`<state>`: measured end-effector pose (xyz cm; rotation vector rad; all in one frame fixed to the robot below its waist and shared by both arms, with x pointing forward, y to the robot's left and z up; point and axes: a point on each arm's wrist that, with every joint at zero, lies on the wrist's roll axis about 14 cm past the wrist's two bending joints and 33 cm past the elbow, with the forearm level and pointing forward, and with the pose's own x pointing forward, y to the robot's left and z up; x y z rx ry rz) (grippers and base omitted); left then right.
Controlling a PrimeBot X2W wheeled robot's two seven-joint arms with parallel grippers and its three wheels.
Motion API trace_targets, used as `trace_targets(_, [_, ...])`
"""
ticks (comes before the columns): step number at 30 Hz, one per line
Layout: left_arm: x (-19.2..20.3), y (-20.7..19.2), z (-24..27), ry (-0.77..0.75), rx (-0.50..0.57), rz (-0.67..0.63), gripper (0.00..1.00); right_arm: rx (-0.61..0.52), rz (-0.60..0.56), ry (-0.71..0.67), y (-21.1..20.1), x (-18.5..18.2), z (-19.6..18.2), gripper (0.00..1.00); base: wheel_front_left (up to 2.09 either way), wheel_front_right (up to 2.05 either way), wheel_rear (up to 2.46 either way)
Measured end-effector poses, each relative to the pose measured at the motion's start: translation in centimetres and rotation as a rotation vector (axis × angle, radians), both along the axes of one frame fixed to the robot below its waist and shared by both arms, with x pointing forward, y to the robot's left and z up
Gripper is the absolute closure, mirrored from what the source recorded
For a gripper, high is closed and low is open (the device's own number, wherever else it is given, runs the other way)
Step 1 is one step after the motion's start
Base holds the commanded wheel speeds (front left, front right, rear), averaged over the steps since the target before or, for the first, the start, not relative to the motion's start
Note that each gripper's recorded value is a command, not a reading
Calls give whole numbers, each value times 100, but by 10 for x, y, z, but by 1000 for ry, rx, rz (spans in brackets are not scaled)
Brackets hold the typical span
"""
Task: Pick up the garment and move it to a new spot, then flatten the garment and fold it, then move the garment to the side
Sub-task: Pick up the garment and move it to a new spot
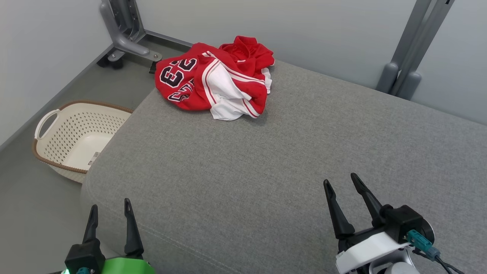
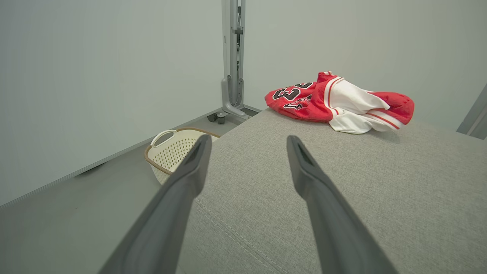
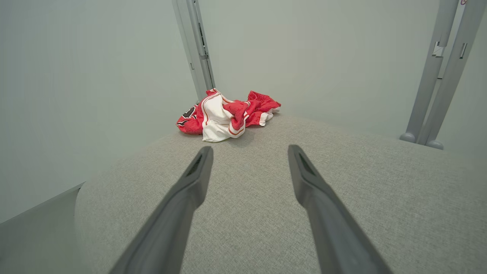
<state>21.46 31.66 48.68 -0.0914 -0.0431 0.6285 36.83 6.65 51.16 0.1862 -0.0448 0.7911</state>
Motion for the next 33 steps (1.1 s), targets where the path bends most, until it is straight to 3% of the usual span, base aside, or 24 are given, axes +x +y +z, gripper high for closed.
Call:
trace_targets(10, [-1,-1,-9,30,-8,-13,0,3,-33,-1,-8,9,0,0,0,0,0])
trace_targets(16, [30,27,31,-3,144,-82,0,-3,-90,-14,-24,23,-1,0,0,0,0])
trace_targets(22, [94,61,113,-51,349,-162,0,3,-97,-88,-19,45,12,0,0,0,0])
trace_targets(25, [135,66,139,12,450,-228,0,3,-112,-105,-20,57,12,0,0,0,0])
trace_targets(29, [191,68,148,113,503,-297,0,4,-139,-103,-27,72,5,0,0,0,0])
trace_targets(33, [252,56,136,176,440,-365,0,-14,-194,-77,-47,85,-11,0,0,0,0])
